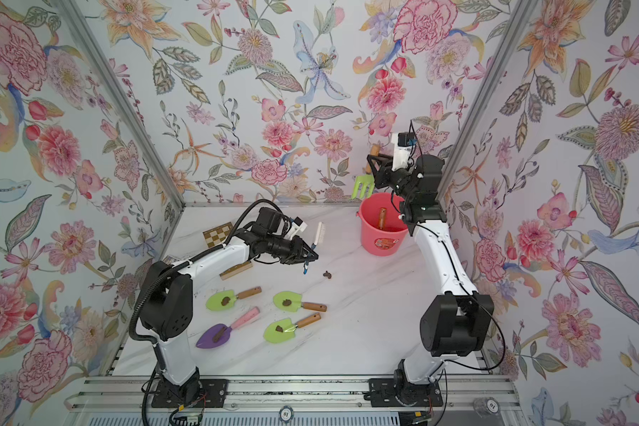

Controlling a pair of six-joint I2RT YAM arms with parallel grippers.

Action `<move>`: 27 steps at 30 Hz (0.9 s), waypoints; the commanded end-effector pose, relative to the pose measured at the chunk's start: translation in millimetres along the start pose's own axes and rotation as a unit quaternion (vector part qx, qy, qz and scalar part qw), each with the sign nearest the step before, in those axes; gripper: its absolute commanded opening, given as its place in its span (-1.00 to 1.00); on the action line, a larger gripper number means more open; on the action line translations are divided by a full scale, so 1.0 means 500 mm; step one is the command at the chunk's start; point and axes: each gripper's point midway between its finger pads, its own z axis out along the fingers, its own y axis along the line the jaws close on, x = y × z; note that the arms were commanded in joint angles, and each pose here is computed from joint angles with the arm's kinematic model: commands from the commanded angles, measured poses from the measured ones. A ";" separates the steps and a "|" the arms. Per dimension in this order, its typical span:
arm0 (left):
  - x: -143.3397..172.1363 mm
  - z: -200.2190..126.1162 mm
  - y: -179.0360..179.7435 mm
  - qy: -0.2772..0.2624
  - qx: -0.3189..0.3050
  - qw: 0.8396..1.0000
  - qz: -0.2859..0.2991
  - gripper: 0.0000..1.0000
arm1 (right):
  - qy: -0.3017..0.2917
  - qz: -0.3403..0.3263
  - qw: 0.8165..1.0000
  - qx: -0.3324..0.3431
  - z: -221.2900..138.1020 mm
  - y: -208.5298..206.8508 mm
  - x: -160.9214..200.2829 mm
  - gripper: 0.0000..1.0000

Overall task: Brush the soil off the hand trowel and place it into the bucket
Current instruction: Place the hand trowel in the bucket.

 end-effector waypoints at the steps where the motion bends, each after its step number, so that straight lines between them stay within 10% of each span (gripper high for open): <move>1: -0.054 -0.031 -0.010 -0.055 -0.041 0.997 0.038 -1.00 | 0.018 -0.003 0.985 0.173 0.006 -0.160 0.051 -0.91; 17: -0.090 -0.064 0.002 -0.110 -0.092 0.989 0.038 -1.00 | 0.183 0.026 0.952 0.244 0.031 -0.308 0.370 -0.78; 27: -0.095 -0.070 0.000 -0.106 -0.102 0.988 0.050 -1.00 | 0.218 0.032 0.945 0.240 0.036 -0.303 0.415 -0.36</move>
